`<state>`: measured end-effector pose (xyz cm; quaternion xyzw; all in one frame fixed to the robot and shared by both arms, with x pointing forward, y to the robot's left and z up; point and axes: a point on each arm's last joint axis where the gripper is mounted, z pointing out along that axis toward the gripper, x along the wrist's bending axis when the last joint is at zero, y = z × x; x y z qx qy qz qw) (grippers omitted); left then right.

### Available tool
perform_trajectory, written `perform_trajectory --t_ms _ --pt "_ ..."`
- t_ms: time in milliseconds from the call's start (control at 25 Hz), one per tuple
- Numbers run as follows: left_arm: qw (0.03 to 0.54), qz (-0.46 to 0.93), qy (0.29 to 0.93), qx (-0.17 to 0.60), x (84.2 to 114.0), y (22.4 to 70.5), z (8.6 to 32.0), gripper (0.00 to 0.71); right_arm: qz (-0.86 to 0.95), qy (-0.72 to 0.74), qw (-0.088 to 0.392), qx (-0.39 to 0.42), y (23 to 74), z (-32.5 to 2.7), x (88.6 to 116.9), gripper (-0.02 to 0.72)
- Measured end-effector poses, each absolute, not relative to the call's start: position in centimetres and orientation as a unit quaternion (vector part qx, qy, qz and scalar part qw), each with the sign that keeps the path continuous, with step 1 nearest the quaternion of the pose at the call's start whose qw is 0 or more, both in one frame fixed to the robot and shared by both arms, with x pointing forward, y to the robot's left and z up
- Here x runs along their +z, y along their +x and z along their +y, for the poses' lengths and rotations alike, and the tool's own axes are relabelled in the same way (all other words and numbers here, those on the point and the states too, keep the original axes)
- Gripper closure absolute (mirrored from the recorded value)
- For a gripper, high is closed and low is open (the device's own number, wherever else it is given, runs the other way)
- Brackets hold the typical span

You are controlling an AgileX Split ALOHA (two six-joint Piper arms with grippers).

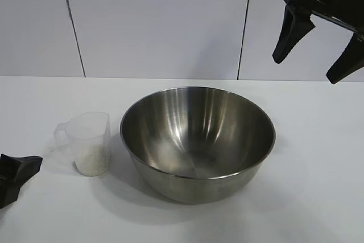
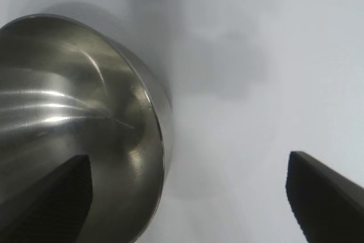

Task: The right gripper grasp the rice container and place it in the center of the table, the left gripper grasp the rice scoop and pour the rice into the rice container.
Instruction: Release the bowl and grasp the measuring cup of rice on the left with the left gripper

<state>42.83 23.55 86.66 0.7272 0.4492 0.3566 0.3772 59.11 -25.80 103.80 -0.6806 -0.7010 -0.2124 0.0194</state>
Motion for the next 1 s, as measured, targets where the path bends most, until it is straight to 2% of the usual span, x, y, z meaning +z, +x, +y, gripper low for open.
perform_trajectory --t_ms 520,800,1000 --pt "0.400 0.441 0.712 0.373 87.1 44.8 22.7 0.056 -0.701 -0.680 0.019 -0.212 59.1 -25.8 103.8 0.064" --pt "0.397 0.442 0.714 0.371 86.9 44.8 22.7 0.056 -0.701 -0.680 0.019 -0.212 59.1 -25.8 103.8 0.064" --pt "0.381 0.447 0.726 0.358 85.6 45.1 22.6 0.056 -0.701 -0.680 0.020 -0.213 59.1 -25.8 103.8 0.064"
